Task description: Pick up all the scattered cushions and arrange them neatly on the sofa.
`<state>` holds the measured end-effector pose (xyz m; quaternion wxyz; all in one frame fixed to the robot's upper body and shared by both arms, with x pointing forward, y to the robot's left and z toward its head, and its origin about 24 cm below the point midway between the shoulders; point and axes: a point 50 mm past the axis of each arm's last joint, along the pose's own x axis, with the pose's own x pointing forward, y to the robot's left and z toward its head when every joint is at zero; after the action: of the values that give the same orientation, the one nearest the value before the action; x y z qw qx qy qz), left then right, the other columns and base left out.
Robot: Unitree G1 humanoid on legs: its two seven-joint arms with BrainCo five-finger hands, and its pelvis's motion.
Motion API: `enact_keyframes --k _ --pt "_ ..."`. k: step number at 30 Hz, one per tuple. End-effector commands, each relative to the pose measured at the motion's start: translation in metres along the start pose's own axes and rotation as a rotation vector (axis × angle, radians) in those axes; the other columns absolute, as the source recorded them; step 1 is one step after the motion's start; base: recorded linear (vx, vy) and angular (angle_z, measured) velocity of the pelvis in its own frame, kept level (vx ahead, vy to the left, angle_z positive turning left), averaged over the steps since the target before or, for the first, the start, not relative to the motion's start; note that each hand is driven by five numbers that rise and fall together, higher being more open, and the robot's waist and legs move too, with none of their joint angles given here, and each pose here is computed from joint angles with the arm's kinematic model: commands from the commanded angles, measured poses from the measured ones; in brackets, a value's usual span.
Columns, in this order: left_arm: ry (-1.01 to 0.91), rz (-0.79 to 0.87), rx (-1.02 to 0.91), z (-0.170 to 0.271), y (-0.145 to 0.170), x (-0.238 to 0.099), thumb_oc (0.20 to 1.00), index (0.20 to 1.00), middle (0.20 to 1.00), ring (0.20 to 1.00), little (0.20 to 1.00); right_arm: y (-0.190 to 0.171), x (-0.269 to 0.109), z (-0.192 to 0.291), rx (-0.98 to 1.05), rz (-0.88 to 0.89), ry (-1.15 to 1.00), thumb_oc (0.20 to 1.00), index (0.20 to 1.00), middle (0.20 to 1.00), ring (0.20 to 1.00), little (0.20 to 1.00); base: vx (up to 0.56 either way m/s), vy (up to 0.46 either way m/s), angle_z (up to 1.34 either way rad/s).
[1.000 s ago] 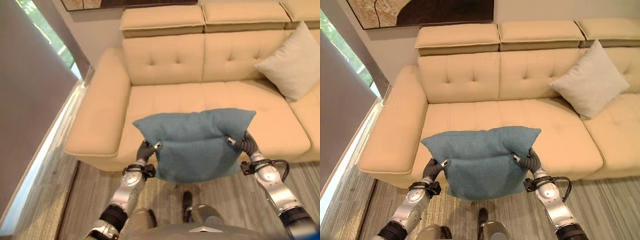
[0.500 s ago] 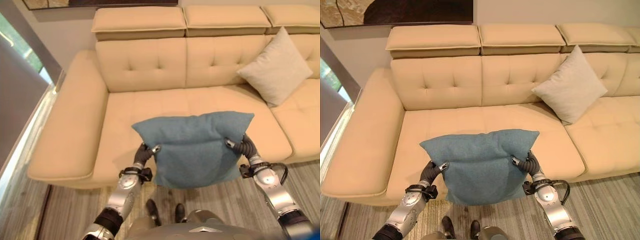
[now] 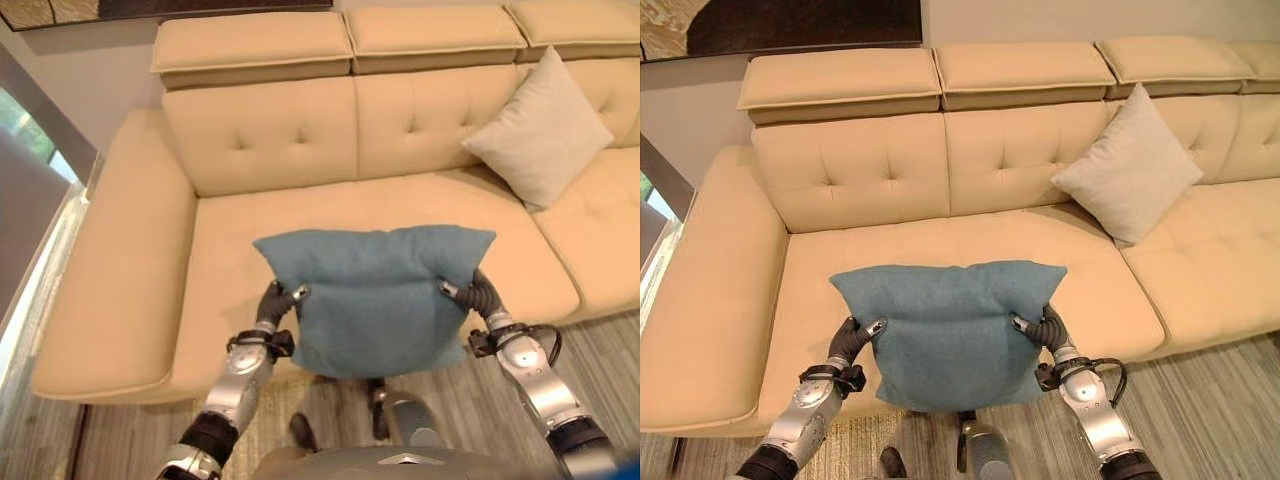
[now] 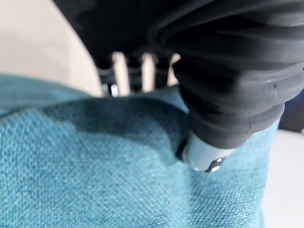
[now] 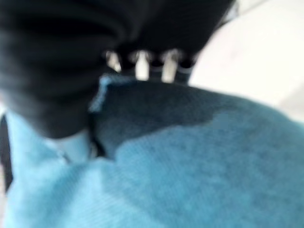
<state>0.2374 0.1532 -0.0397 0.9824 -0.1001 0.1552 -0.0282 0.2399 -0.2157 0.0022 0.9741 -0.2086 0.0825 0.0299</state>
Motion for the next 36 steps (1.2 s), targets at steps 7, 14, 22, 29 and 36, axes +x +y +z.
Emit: enact_keyframes --k 7,14,22,29,36 --pt "-0.189 -0.187 -0.021 0.038 -0.034 0.009 0.200 0.200 0.200 0.200 0.200 -0.012 -0.002 0.032 0.060 -0.044 -0.192 0.200 0.200 0.200 0.200 0.200 0.11 -0.116 0.71" --pt "-0.191 -0.195 -0.026 0.038 -0.035 0.006 0.200 0.200 0.200 0.200 0.200 -0.017 -0.004 0.028 0.050 -0.060 -0.174 0.200 0.200 0.200 0.200 0.200 0.14 0.131 -0.07" --pt "-0.246 -0.181 0.023 0.054 -0.025 0.008 0.200 0.200 0.200 0.200 0.200 -0.015 0.005 0.043 0.064 -0.081 -0.229 0.200 0.200 0.200 0.200 0.200 0.05 0.191 -0.21" --pt "-0.327 -0.137 0.095 0.077 -0.008 0.010 0.200 0.200 0.200 0.200 0.200 -0.017 0.015 0.060 0.078 -0.101 -0.292 0.200 0.200 0.200 0.200 0.200 0.03 0.080 -0.11" --pt "-0.547 -0.129 0.157 0.137 -0.020 0.024 0.200 0.200 0.200 0.200 0.200 -0.026 0.034 0.106 0.057 -0.140 -0.454 0.200 0.200 0.200 0.200 0.200 0.01 0.009 -0.02"
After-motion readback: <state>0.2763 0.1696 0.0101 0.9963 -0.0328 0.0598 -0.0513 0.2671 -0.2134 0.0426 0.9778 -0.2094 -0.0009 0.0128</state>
